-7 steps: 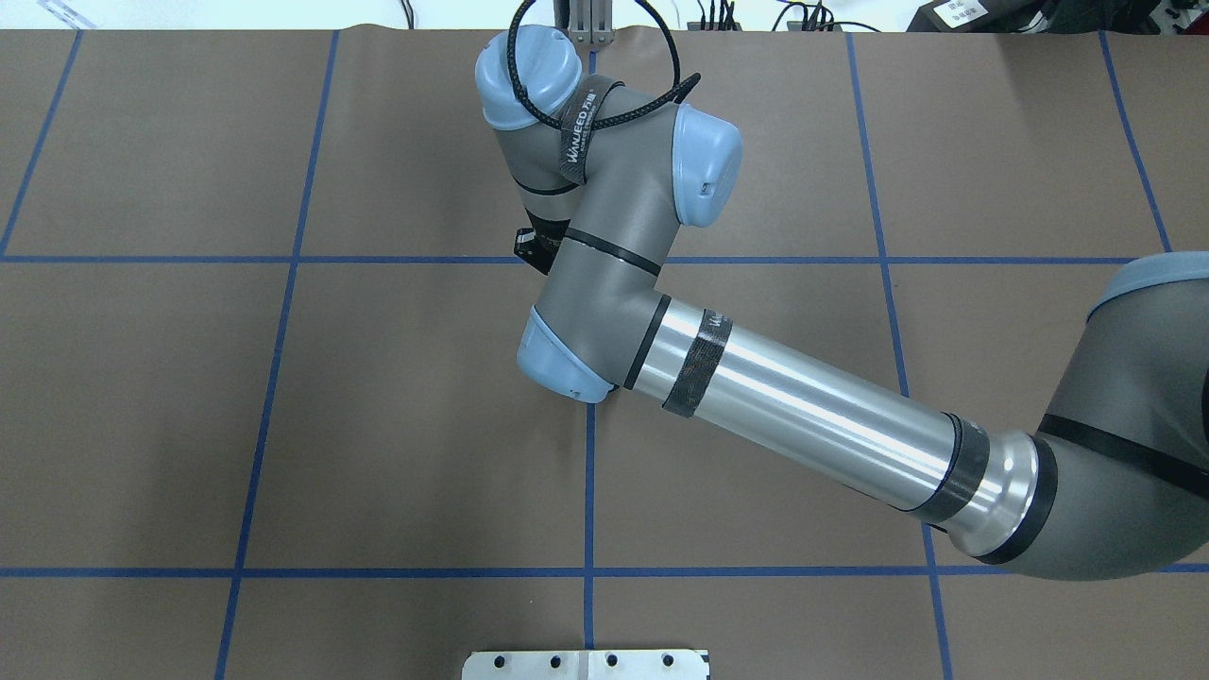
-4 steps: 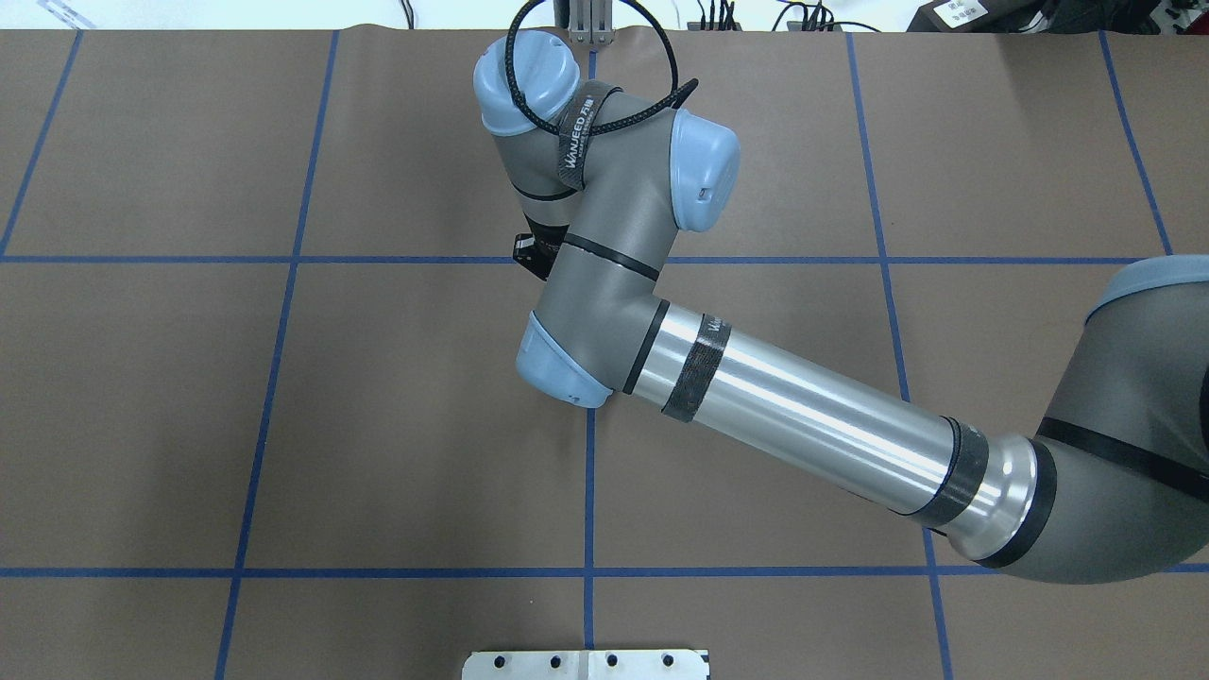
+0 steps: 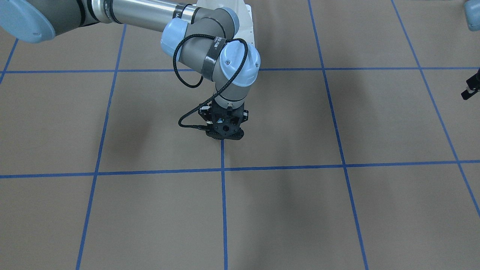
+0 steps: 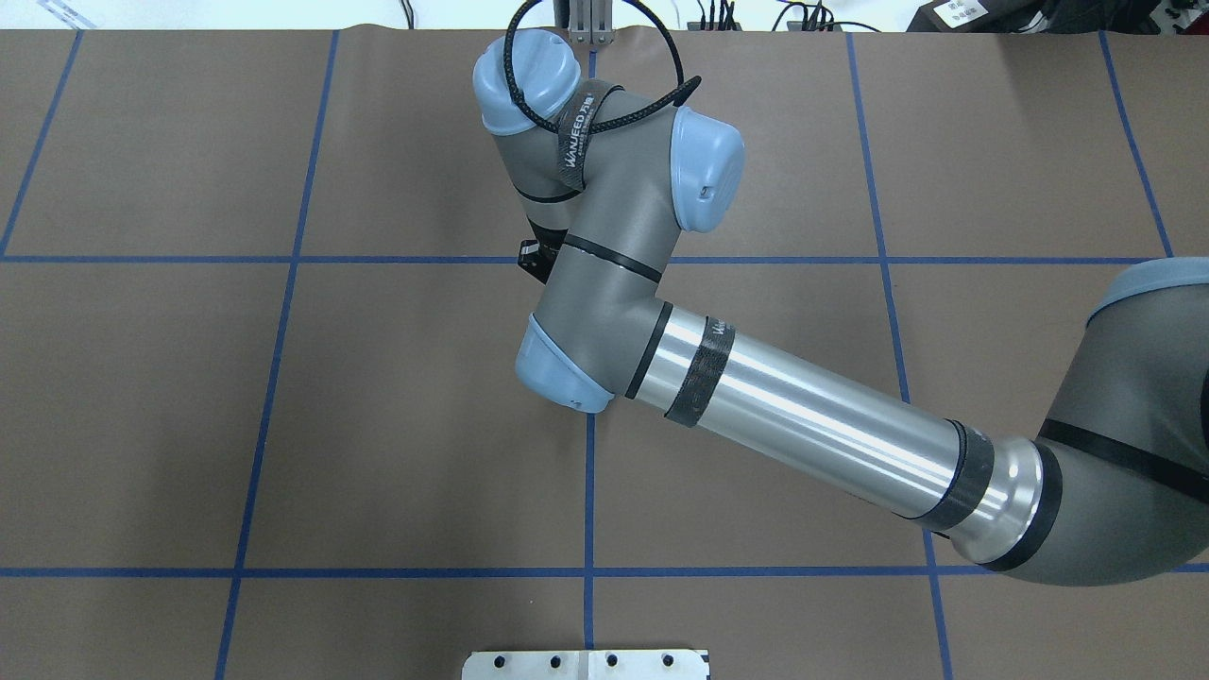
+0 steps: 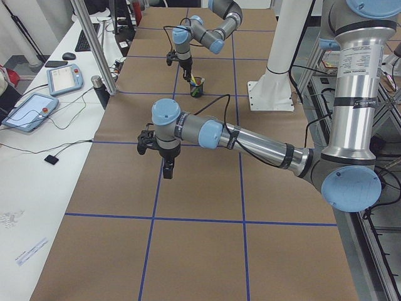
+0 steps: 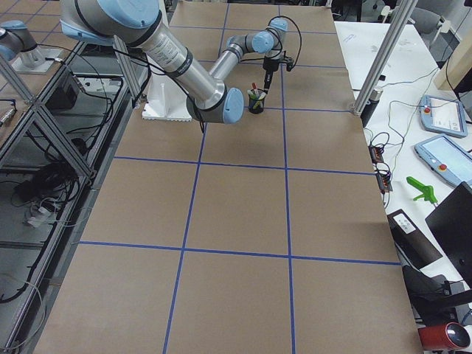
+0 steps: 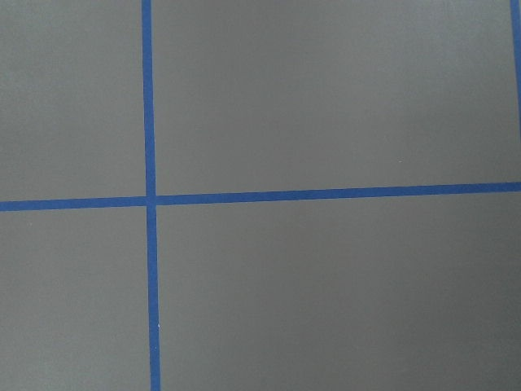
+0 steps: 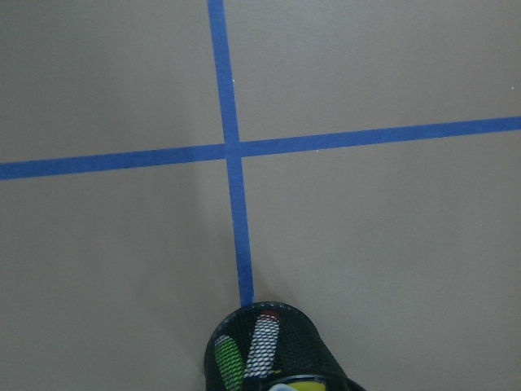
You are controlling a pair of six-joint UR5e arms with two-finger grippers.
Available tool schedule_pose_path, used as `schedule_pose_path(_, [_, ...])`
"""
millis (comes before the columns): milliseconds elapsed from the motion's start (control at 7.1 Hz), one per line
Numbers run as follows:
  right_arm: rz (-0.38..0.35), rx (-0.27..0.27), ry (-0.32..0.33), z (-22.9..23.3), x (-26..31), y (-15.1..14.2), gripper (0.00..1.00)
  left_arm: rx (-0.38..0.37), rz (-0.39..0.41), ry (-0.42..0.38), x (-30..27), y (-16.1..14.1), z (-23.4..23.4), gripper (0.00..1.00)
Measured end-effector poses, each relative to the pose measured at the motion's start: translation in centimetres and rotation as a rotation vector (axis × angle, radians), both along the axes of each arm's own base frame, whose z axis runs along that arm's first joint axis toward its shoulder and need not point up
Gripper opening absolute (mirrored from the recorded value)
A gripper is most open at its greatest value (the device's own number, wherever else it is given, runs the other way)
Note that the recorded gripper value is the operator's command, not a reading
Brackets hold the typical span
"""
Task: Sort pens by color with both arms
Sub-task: 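Lower the right gripper into the cup and close on the blue marker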
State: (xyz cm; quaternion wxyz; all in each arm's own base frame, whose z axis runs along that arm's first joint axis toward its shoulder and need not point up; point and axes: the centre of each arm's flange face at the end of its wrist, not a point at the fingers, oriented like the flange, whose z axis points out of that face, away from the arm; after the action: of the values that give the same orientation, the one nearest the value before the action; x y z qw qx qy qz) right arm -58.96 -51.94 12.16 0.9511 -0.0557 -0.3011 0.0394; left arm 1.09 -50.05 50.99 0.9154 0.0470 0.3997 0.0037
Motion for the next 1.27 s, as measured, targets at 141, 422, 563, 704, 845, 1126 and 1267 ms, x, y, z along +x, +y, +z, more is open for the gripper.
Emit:
schedule_pose_path(141, [0.0,-0.003,0.002,0.2,0.1,0.1,0.37,0.0,0.0,0.0,0.0,0.0,0.0,1.0])
schedule_pose_path(422, [-0.002,0.0,-0.005,-0.2,0.2,0.2,0.3,0.001,0.0,0.0,0.0,0.0,-0.1,1.0])
schedule_pose_path(563, [-0.004,0.001,-0.006,-0.1,0.1,0.2,0.3,0.002,0.0,0.0,0.0,0.1,-0.1,1.0])
schedule_pose_path(704, [-0.005,0.001,-0.005,0.1,0.1,0.3,0.3,0.002,0.0,0.0,0.0,0.1,-0.1,1.0])
schedule_pose_path(845, [-0.007,-0.001,-0.003,0.5,0.0,0.4,0.3,0.002,0.0,0.0,0.0,0.1,-0.1,1.0])
schedule_pose_path(1126, [-0.008,-0.004,0.0,1.0,0.0,0.5,0.27,0.002,0.0,0.0,0.0,0.1,-0.1,1.0])
schedule_pose_path(1267, [-0.009,-0.003,-0.001,1.1,0.0,0.5,0.23,0.002,0.0,0.0,0.0,0.1,-0.1,1.0])
